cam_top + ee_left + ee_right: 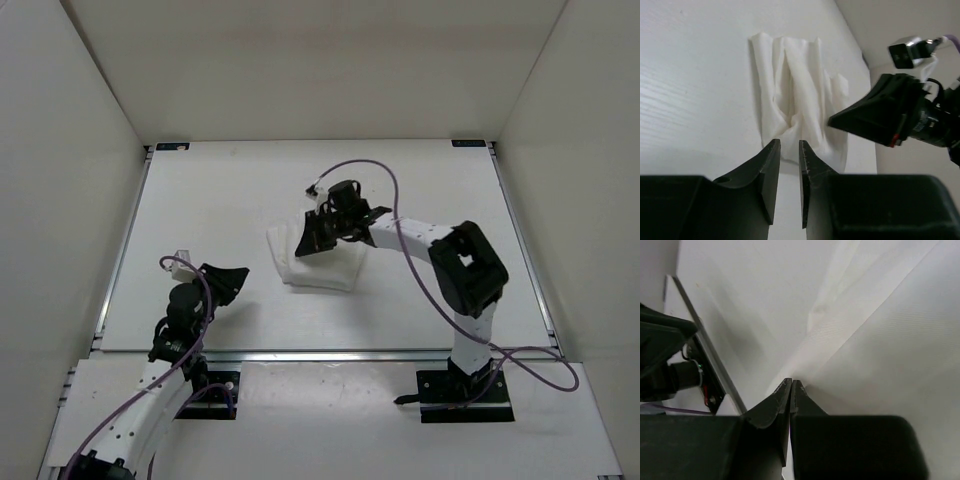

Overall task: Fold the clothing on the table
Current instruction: Fold the skirt

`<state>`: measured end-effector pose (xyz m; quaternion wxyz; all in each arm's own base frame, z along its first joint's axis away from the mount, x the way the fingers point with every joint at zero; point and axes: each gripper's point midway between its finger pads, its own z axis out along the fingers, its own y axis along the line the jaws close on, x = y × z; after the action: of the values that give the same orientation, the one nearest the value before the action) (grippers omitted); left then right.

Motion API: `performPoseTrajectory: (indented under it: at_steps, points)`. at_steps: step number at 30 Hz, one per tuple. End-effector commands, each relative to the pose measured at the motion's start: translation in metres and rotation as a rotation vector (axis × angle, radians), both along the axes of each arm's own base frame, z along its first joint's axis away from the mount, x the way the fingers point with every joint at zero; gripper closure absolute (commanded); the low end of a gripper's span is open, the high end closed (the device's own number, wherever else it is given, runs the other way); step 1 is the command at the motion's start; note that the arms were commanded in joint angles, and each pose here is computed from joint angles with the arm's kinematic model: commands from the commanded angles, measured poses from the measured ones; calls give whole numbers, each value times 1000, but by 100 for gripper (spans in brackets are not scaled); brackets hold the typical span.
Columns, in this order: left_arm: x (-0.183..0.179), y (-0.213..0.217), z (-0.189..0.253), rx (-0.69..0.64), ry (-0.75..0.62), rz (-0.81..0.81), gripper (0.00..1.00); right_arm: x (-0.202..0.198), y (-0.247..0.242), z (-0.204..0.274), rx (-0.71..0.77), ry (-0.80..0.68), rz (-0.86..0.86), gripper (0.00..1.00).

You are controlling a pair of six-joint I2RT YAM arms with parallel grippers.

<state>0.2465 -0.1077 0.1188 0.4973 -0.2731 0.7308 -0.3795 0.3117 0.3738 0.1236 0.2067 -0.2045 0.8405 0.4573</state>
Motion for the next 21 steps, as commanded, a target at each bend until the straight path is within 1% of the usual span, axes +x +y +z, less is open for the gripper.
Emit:
performPoseTrajectory:
  at_steps: [1,4,6,7,9,10,11,12,13,14,15,16,17,18,19,20,21]
  points:
    - [-8,0,-19,35,88,-12,68,-12,25,-34,-51,34,52,100]
    - [-10,-6,-19,29,88,-40,67,-14,24,-87,-229,95,35,100]
    - [-8,-5,-13,41,78,-42,65,-11,26,-93,-275,68,42,100]
    - [-9,-5,-16,56,87,-51,64,-10,29,-87,-272,54,45,100]
    - [-6,-5,-4,82,73,-69,61,-7,27,-71,-289,12,48,100]
    - [-6,-6,-7,109,85,-89,58,-1,29,-43,-258,-40,37,100]
    - [-4,-6,0,138,76,-103,53,2,25,-30,-257,-72,31,100]
    - [-2,-8,8,150,79,-121,49,3,22,0,-217,-129,19,99]
    - [-2,-9,8,190,78,-150,46,4,18,33,-177,-205,11,98]
    - [1,-8,15,221,79,-161,43,2,8,38,-185,-233,-5,97]
    - [2,-10,20,261,85,-200,39,-3,-4,55,-178,-287,-6,100]
    - [1,-13,22,278,92,-227,31,-11,-23,62,-211,-332,-20,100]
    - [3,-14,28,312,95,-266,25,-14,-37,78,-216,-391,-48,100]
    - [4,-15,30,344,111,-294,14,-20,-54,65,-246,-378,-43,100]
    - [4,-18,31,350,138,-325,6,-24,-80,59,-256,-357,-72,100]
    - [7,-17,33,365,132,-336,1,-31,-104,52,-268,-336,-88,100]
    - [5,-18,30,389,155,-368,1,-37,-119,55,-279,-342,-95,100]
